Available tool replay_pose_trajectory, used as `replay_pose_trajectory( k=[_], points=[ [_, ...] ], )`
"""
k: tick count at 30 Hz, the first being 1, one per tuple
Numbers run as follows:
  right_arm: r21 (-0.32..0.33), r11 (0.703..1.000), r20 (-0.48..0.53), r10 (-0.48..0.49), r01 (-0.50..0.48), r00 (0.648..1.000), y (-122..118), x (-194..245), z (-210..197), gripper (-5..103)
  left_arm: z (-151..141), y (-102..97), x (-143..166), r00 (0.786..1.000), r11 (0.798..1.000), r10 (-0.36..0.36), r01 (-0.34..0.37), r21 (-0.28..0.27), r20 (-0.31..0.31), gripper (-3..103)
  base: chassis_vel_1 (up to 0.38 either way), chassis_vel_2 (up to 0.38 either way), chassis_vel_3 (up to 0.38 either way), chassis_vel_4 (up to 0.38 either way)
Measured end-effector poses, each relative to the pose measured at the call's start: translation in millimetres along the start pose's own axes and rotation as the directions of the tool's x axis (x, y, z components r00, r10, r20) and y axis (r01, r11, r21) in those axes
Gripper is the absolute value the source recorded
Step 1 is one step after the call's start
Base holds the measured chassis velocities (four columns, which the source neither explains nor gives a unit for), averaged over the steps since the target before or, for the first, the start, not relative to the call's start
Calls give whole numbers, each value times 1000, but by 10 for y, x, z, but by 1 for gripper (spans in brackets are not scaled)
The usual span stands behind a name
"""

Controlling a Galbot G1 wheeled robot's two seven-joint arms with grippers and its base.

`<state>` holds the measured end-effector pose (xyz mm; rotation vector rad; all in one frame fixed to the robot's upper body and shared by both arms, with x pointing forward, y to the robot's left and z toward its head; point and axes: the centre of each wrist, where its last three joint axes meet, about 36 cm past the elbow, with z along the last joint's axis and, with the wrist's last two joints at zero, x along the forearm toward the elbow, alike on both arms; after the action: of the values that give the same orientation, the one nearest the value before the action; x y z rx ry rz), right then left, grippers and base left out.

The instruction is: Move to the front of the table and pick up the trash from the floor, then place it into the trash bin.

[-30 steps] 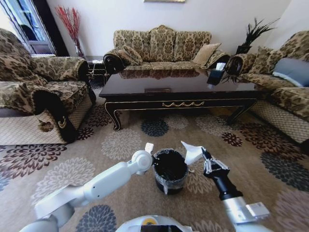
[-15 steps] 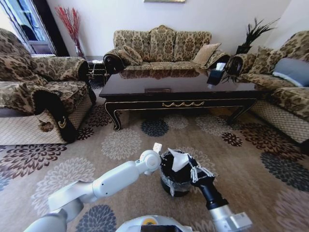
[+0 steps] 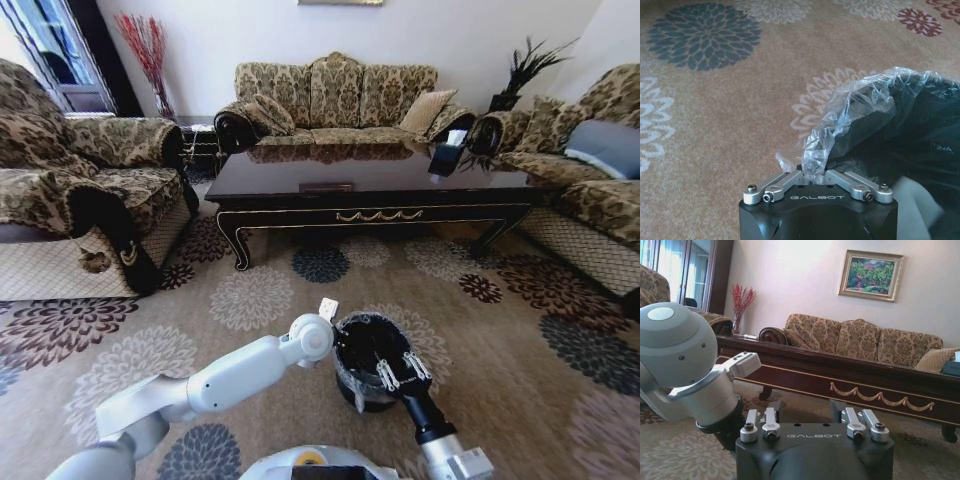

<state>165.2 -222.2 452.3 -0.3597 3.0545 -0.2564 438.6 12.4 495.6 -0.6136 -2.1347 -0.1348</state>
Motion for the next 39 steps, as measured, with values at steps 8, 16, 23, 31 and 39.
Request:
replay_pose_trajectory(
  k=[8, 16, 23, 31, 39],
  points=[
    [-19, 1000, 8, 9, -9, 1000, -7, -6, -53, 79, 66, 86, 3, 1000, 1000, -13, 13, 13, -9, 2, 0, 0, 0, 0],
    [-44, 999, -3, 29, -29, 1000, -25, -29, -25, 100, 172, 227, 44, 999, 999, -32, 33, 40, -15, 2, 0, 0, 0, 0],
    [-91, 991, -38, 92, -95, 995, -163, -134, 99, 100, 306, 470, 147, 998, 994, -59, 60, 93, -14, 2, 0, 0, 0, 0],
    [-201, 960, -104, 178, -196, 979, -447, -337, 333, 100, 482, 808, 316, 995, 977, -98, 96, 192, 3, 2, 0, 0, 0, 0],
    [-245, 936, -179, 214, -255, 960, -661, -445, 566, 100, 598, 1219, 476, 985, 948, -169, 156, 278, 22, 2, 0, 0, 0, 0]
  ],
)
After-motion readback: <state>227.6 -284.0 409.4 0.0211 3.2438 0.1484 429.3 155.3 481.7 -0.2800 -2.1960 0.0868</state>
